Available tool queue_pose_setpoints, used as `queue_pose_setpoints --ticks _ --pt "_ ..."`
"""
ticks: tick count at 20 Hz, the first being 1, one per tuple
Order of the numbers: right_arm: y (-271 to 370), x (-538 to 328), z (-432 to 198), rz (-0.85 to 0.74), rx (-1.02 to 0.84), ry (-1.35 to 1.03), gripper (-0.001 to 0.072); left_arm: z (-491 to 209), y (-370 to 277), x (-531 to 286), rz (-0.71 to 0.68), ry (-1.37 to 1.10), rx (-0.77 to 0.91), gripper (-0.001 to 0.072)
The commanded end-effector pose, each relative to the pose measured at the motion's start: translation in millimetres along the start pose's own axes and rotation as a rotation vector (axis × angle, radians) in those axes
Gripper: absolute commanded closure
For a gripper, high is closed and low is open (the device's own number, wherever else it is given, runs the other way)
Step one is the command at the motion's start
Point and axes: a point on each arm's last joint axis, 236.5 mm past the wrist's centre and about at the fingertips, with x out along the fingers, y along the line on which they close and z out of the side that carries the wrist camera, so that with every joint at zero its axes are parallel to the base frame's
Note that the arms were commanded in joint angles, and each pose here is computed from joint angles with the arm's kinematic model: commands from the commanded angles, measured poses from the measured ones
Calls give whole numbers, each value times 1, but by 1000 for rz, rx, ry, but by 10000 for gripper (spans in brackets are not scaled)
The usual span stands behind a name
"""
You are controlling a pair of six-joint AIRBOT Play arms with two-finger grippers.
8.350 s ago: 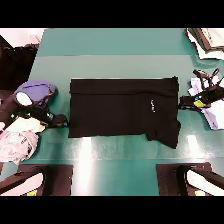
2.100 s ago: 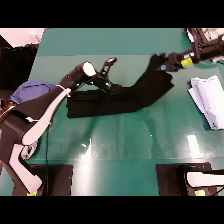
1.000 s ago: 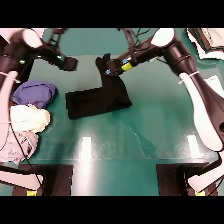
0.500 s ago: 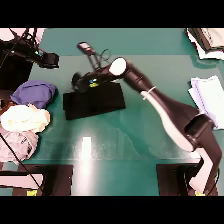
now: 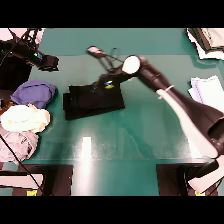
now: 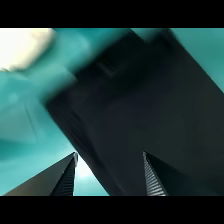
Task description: Fold the shirts.
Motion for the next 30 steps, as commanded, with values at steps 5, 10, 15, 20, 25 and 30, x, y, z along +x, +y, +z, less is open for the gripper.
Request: queue_pose_setpoints --ticks 5,10,15,20,25,30 --pt "-144 -58 -109 -54 588 80 7 -2 -8 0 -32 9 -2 678" --pt "-152 -28 -121 132 799 71 18 0 -14 -1 -61 -2 -8 678" --pt "-126 21 -94 279 763 99 21 0 -16 -1 -68 0 -8 678" --pt "-86 65 -85 325 670 157 228 -2 -17 -1 -70 9 -8 678" --pt "-75 66 -60 317 556 99 695 -7 -18 -1 -74 31 -6 678" --pt "-126 -14 -42 184 539 -1 697 -12 -18 -1 -78 50 21 678"
